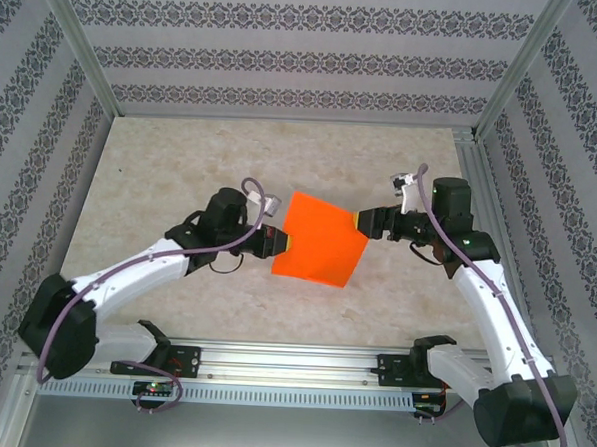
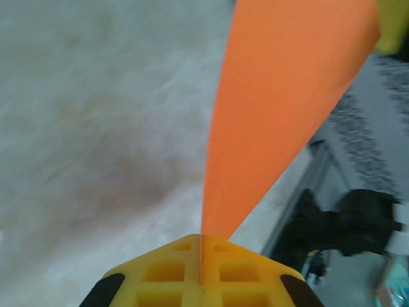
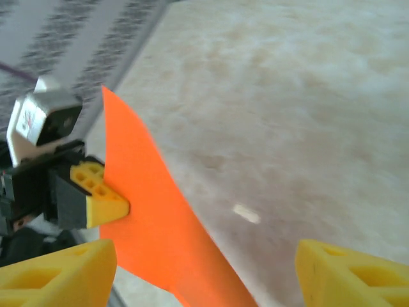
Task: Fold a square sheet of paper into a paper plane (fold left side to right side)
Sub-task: Place a square sheet of paper at the center of the table.
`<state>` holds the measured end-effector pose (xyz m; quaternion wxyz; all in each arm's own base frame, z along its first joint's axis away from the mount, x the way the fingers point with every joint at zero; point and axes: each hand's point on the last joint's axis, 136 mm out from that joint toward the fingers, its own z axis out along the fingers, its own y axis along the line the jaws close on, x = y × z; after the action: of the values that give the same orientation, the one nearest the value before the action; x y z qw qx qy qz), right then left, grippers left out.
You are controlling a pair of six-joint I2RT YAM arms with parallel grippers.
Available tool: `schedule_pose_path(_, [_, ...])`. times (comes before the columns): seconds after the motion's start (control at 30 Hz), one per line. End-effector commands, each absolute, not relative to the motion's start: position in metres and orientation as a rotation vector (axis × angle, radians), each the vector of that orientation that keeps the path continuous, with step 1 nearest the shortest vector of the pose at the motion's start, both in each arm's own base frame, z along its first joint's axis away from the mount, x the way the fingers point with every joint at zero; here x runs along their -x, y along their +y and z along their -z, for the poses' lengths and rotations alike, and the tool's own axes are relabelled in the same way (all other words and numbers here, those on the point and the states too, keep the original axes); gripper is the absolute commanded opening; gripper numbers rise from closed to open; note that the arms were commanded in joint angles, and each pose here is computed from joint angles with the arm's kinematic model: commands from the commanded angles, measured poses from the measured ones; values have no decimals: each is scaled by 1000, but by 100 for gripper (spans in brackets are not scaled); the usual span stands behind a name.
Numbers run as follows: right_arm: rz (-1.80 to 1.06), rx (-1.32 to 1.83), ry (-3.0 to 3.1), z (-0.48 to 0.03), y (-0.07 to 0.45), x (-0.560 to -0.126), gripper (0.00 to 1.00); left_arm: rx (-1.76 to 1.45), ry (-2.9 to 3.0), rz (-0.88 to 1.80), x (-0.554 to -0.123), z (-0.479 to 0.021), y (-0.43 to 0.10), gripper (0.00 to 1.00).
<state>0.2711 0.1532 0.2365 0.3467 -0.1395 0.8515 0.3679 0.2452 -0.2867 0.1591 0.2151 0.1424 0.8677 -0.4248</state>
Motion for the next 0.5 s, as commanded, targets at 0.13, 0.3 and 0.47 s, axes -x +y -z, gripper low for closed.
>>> schedule_pose_path(0.13, [-750,98,2479,-153,124,-287,75,-68,2777,828,-239,-60,-246,0])
schedule_pose_path(0.3, [-824,72,2566,-110,149,-279,73,-57,2831,699,-234,-49,-229,0])
schedule_pose_path(0.47, [-929,82,2641,-76,191,-277,53,-108,2846,672,-229,-49,-226,0])
